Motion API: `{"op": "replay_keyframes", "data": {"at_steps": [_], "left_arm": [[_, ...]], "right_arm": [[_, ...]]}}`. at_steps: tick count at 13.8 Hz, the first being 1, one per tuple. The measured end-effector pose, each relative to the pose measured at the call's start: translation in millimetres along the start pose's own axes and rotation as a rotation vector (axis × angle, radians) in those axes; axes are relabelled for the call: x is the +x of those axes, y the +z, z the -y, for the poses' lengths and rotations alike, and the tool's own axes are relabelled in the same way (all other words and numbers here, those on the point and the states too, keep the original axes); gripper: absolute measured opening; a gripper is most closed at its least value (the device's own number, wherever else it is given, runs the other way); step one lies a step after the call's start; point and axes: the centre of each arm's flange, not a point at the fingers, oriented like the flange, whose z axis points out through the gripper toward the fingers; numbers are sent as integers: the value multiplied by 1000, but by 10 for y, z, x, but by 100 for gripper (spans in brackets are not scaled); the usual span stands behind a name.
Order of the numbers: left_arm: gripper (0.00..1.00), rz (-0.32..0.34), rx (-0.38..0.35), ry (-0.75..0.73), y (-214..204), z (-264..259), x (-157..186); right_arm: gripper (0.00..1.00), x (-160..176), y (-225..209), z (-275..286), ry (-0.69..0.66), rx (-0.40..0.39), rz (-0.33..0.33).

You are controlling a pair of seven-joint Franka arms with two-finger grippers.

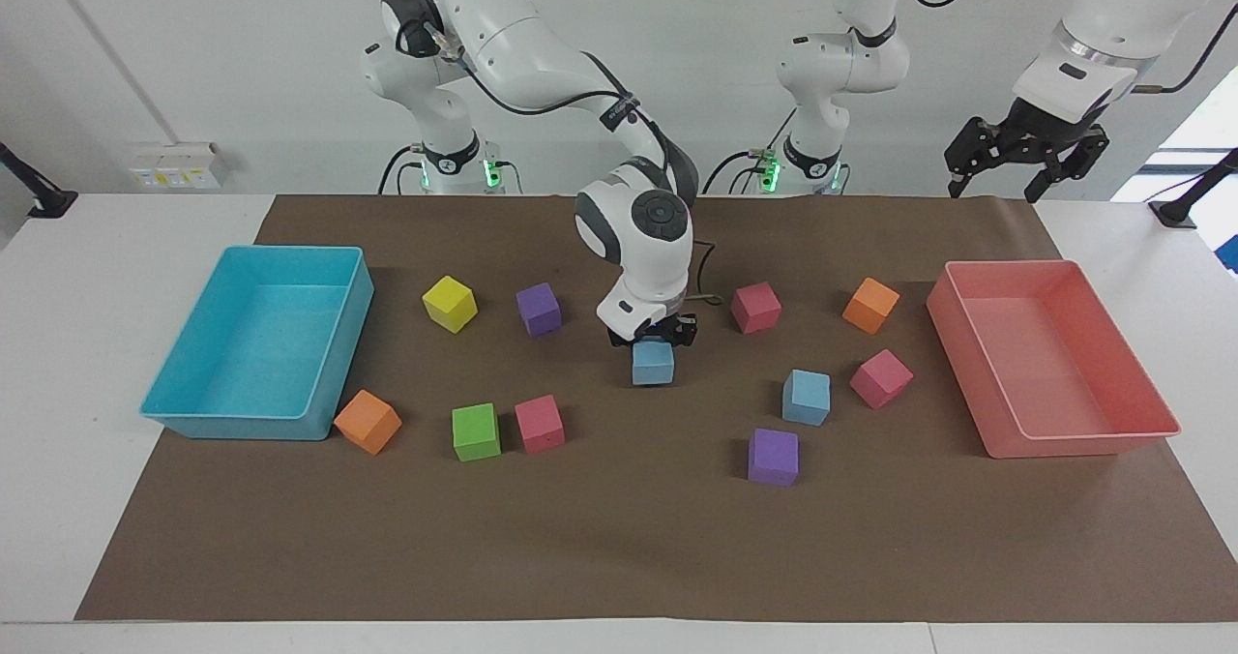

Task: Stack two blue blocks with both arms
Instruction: 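Carry the light-blue cube with the right gripper toward the table center, then set the cube down with the right gripper while the left gripper reaches out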

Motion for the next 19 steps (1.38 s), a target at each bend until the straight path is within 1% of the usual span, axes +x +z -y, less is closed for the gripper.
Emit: {"op": "replay_keyframes", "data": {"at_steps": [7, 9, 10, 13, 14, 15, 17, 19], "left_arm": [[100, -52, 5, 17, 19, -82, 98], [100, -63, 5, 28, 85, -136, 177], [100, -68, 6, 34, 142, -167, 236], [100, -82, 5, 67, 396, -345, 463], [100, -85, 5, 74, 508, -381, 529], [100, -88, 5, 80, 619, -418, 577], [100, -92, 4, 99, 866, -528, 638], [100, -102, 4, 120, 1095, -658, 669]], "right_arm": [[51, -133, 203, 132, -25, -19, 27], [49, -130, 203, 128, -24, -19, 27], [49, -127, 203, 125, -23, -19, 27], [78, -115, 153, 131, -20, -13, 19], [91, -103, 66, 131, -15, -5, 8], [100, -87, -63, 122, -7, 8, -6], [100, -47, -418, 52, 13, 42, -40], [100, -26, -687, -34, 26, 57, -62]]}}
